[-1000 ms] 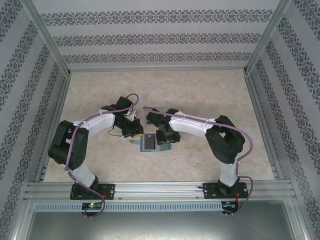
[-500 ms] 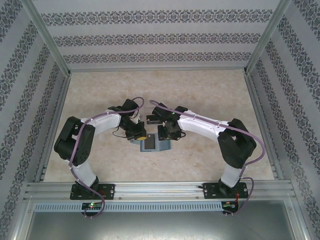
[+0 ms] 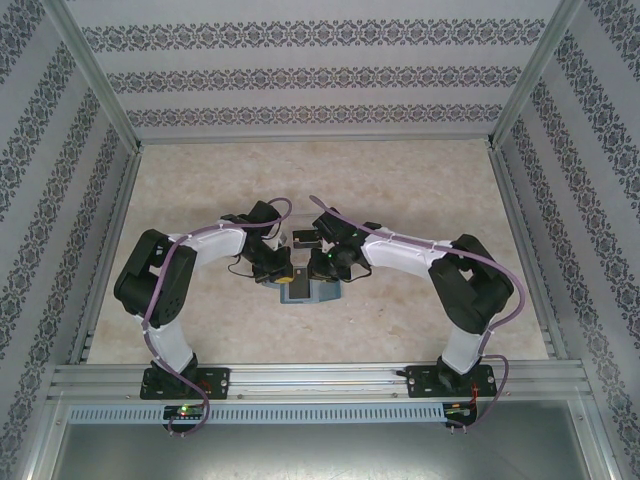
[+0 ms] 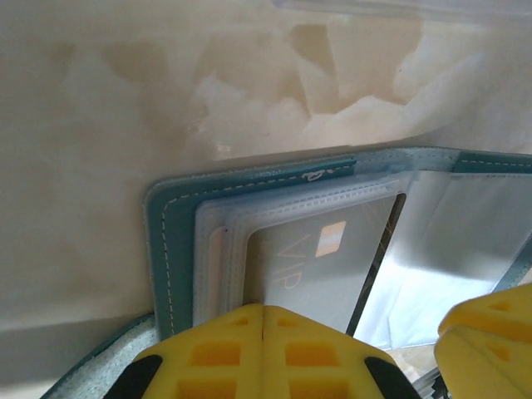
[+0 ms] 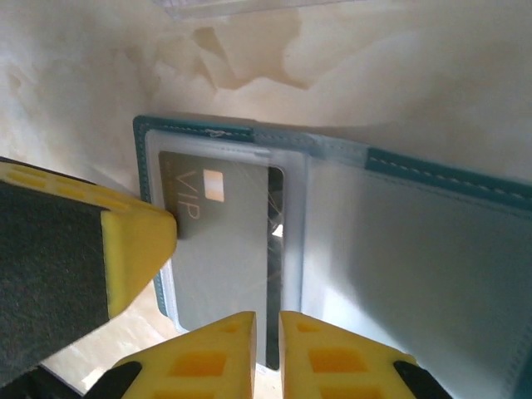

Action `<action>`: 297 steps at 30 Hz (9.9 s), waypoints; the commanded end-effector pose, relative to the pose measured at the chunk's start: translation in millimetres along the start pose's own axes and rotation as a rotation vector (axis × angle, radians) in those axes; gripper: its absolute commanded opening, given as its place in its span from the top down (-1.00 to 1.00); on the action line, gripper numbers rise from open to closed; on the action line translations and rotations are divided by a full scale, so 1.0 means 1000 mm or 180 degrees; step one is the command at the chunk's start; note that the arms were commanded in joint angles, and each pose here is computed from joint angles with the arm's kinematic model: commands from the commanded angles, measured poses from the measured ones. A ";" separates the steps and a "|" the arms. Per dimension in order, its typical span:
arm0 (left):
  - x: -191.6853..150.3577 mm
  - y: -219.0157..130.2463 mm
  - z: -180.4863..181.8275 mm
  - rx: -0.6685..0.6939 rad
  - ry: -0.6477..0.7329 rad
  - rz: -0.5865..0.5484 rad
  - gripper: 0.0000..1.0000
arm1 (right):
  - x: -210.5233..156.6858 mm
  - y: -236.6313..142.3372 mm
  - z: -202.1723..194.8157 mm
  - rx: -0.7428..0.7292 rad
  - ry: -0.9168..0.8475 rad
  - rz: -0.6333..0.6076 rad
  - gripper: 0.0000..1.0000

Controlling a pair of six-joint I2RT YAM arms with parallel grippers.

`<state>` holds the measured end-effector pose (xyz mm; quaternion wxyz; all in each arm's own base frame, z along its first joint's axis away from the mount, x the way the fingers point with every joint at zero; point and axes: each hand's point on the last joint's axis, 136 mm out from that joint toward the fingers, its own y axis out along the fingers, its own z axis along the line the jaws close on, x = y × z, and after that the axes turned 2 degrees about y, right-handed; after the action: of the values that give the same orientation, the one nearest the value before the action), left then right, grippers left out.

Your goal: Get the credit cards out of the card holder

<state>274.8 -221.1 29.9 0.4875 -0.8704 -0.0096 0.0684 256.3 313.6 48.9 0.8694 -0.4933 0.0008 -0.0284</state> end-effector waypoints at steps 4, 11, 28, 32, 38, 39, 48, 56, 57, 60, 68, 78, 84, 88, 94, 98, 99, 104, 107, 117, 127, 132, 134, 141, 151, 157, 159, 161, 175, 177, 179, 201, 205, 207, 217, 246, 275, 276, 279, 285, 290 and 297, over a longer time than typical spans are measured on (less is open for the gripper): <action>0.000 0.004 0.001 0.0088 0.0023 0.0018 0.94 | 0.004 0.013 0.006 0.0237 0.0101 0.0071 0.62; -0.002 0.004 0.002 0.0097 0.0024 0.0024 0.94 | 0.005 0.020 0.006 0.0288 0.0137 0.0115 0.61; -0.002 0.003 0.003 0.0106 0.0020 0.0027 0.95 | 0.002 0.025 -0.014 0.0012 0.0126 0.0104 0.59; -0.002 0.003 0.003 0.0113 0.0025 0.0028 0.95 | 0.003 0.023 -0.019 -0.0083 0.0106 0.0079 0.58; -0.003 0.002 0.004 0.0129 0.0028 0.0024 0.95 | 0.005 0.017 -0.019 -0.0144 0.0063 0.0038 0.58; -0.003 0.001 0.003 0.0125 0.0031 0.0025 0.95 | 0.005 0.016 -0.019 -0.0148 0.0057 0.0035 0.58; -0.002 -0.004 0.001 0.0148 0.0046 -0.0003 0.95 | 0.007 0.006 -0.015 -0.0126 0.0029 -0.0026 0.58; -0.003 -0.011 -0.014 0.0145 0.0154 -0.0020 0.95 | 0.007 0.006 -0.011 0.0001 0.0075 -0.0007 0.58; -0.004 -0.011 -0.015 0.0144 0.0168 -0.0019 0.95 | 0.007 0.005 -0.010 0.0013 0.0077 -0.0012 0.58; -0.005 -0.009 -0.020 0.0145 0.0205 -0.0004 0.95 | 0.009 0.003 -0.009 0.0062 0.0084 -0.0030 0.58; -0.009 0.004 -0.021 0.0198 0.0228 0.0085 0.95 | 0.008 0.001 -0.012 0.0106 0.0122 -0.0036 0.56; -0.014 0.013 0.006 0.0563 0.0223 0.0155 0.95 | 0.004 0.012 -0.021 0.0129 0.0166 0.0061 0.55; -0.017 0.016 0.011 0.0603 0.0218 0.0203 0.95 | 0.003 0.015 -0.021 0.0239 0.0191 0.0083 0.55; -0.019 0.016 0.014 0.0630 0.0221 0.0223 0.95 | 0.001 0.018 -0.021 0.0318 0.0223 0.0115 0.55; -0.021 0.017 0.014 0.0633 0.0228 0.0251 0.95 | -0.001 0.019 -0.012 0.0579 0.0274 0.0134 0.55; -0.020 0.018 0.015 0.0639 0.0221 0.0259 0.96 | 0.002 0.014 -0.005 0.0780 0.0305 0.0088 0.56; -0.020 0.018 0.015 0.0641 0.0219 0.0262 0.96 | 0.003 0.012 -0.004 0.0816 0.0314 0.0074 0.57; -0.020 0.020 0.015 0.0641 0.0225 0.0262 0.96 | 0.005 0.009 -0.001 0.0931 0.0338 0.0052 0.62; -0.020 0.020 0.016 0.0655 0.0220 0.0264 0.96 | 0.007 0.007 0.000 0.0978 0.0345 0.0040 0.67; -0.019 0.017 0.012 0.0633 0.0225 0.0232 0.96 | 0.007 0.004 -0.015 0.0815 0.0361 -0.0033 0.88; -0.020 0.012 0.012 0.0643 0.0253 0.0215 0.95 | 0.004 -0.008 -0.047 0.0368 0.0318 -0.0124 0.91; -0.018 0.012 0.011 0.0638 0.0252 0.0200 0.95 | 0.002 -0.012 -0.054 0.0235 0.0263 -0.0131 0.91; -0.019 0.013 0.010 0.0634 0.0254 0.0203 0.95 | 0.002 -0.013 -0.055 0.0212 0.0250 -0.0133 0.91; -0.019 0.012 0.010 0.0628 0.0253 0.0203 0.95 | 0.004 -0.015 -0.058 0.0116 0.0214 -0.0156 0.91; -0.019 0.013 0.011 0.0612 0.0244 0.0198 0.95 | 0.003 -0.018 -0.059 0.0034 0.0195 -0.0183 0.90; -0.020 0.014 0.009 0.0582 0.0256 0.0213 0.95 | 0.002 -0.018 -0.056 0.0027 0.0187 -0.0185 0.89; -0.020 0.013 0.011 0.0600 0.0261 0.0216 0.95 | 0.001 -0.018 -0.057 -0.0008 0.0200 -0.0197 0.89; -0.021 0.013 0.011 0.0601 0.0268 0.0216 0.95 | 0.001 -0.018 -0.059 -0.0036 0.0204 -0.0217 0.89; -0.022 0.015 0.008 0.0532 0.0263 0.0223 0.95 | -0.001 -0.016 -0.038 0.0056 0.0114 -0.0264 0.88; -0.022 0.015 0.009 0.0544 0.0271 0.0230 0.95 | -0.001 -0.014 -0.031 0.0069 0.0086 -0.0250 0.87; -0.022 0.015 0.009 0.0550 0.0285 0.0216 0.95 | -0.003 -0.013 -0.026 0.0065 0.0057 -0.0238 0.87; -0.021 0.008 0.005 0.0534 0.0313 0.0167 0.94 | -0.014 -0.020 -0.016 0.0065 0.0106 -0.0173 0.69; -0.020 0.007 0.003 0.0524 0.0321 0.0163 0.94 | -0.014 -0.020 -0.013 0.0081 0.0092 -0.0180 0.78; -0.020 0.004 0.002 0.0536 0.0333 0.0135 0.94 | -0.012 -0.021 -0.012 0.0067 0.0073 -0.0192 0.81; -0.013 -0.017 -0.010 0.0533 0.0403 -0.0072 0.91 | -0.002 -0.045 -0.008 0.0021 -0.0122 -0.0372 0.88; 0.004 -0.052 0.035 -0.0036 -0.0159 -0.0486 0.84 | 0.049 -0.088 0.015 -0.0470 -0.4411 0.0421 0.95; -0.002 -0.055 0.057 -0.0056 -0.0322 -0.0524 0.83 | 0.114 -0.055 0.042 -0.0681 -0.5185 0.0894 0.97; -0.001 -0.055 0.057 -0.0061 -0.0319 -0.0540 0.84 | 0.115 -0.054 0.041 -0.0692 -0.5180 0.0909 0.98; -0.002 -0.054 0.057 -0.0066 -0.0325 -0.0531 0.83 | 0.115 -0.049 0.037 -0.0695 -0.5166 0.0962 0.97; -0.003 -0.055 0.058 -0.0064 -0.0330 -0.0555 0.83 | 0.116 -0.038 0.030 -0.0727 -0.5114 0.1053 0.97; -0.006 -0.058 0.058 -0.0071 -0.0346 -0.0605 0.83 | 0.111 -0.032 0.027 -0.0663 -0.5062 0.1133 0.93; -0.011 -0.064 0.060 -0.0034 -0.0350 -0.0658 0.83 | 0.114 -0.030 0.027 -0.0733 -0.5050 0.1112 0.61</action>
<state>259.9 -143.0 50.3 0.4846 -0.8645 -0.1146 0.0687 371.8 312.5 88.6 0.5543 -0.4447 -0.5331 0.4591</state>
